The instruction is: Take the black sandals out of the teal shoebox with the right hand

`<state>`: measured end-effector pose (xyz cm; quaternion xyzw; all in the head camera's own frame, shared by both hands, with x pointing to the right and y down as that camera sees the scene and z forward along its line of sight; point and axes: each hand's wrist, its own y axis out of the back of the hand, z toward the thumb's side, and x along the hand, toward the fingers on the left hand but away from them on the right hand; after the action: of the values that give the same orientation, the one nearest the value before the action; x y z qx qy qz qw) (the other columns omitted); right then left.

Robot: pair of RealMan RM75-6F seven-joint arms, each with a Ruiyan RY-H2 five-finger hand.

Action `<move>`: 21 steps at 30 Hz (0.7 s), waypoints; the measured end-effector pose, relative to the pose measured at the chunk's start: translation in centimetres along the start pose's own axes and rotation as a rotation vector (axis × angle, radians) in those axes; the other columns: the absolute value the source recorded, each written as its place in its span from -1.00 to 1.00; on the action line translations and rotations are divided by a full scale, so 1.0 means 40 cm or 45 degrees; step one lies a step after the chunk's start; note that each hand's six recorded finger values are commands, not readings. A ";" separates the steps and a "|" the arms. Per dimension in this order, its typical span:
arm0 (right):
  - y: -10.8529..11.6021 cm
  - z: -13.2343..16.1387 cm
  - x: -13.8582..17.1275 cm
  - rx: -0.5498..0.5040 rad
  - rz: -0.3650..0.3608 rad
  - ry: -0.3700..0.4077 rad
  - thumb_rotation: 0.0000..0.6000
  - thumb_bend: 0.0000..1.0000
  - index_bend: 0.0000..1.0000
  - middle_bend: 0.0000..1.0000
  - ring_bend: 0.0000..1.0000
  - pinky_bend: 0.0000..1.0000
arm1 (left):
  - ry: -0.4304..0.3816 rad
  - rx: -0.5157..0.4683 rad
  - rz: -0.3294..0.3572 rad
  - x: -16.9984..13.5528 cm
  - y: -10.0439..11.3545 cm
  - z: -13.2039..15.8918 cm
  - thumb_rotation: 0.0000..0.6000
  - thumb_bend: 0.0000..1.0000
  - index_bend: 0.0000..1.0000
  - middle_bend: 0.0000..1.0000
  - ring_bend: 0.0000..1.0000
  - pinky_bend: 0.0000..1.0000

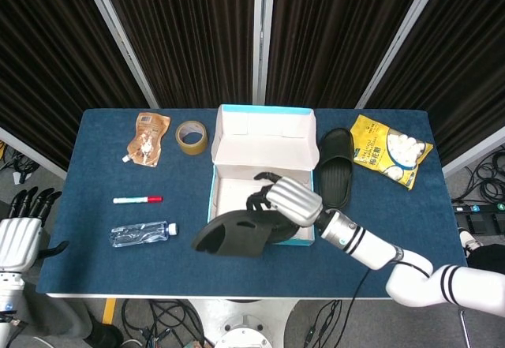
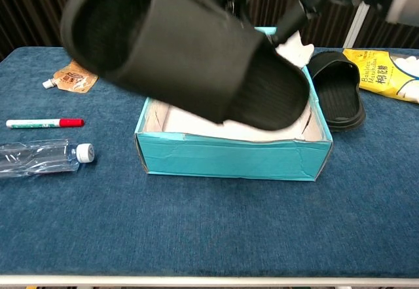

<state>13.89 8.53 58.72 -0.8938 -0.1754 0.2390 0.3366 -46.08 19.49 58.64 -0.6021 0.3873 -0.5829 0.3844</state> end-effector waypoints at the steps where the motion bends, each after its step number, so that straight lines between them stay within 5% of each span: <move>1: -0.023 0.010 0.010 -0.013 0.055 -0.001 1.00 -0.29 0.51 0.31 0.10 -0.62 | 0.000 0.001 -0.001 0.000 0.000 0.001 1.00 -0.86 -0.75 -0.81 -1.00 -0.91; 7: -0.110 0.027 0.029 -0.041 0.202 -0.021 1.00 -0.29 0.49 0.31 0.09 -0.67 | 0.002 0.001 -0.002 -0.005 0.000 0.001 1.00 -0.86 -0.75 -0.81 -1.00 -0.91; 21: -0.229 0.050 0.033 0.170 0.214 -0.014 1.00 -0.32 0.38 0.22 -0.08 -0.85 | 0.001 -0.027 -0.013 -0.009 -0.006 -0.002 1.00 -0.86 -0.75 -0.81 -1.00 -0.91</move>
<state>12.48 16.72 63.27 -0.8796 -0.0854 0.2824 0.3732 -46.17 19.90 58.73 -0.6079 0.3904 -0.5809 0.3751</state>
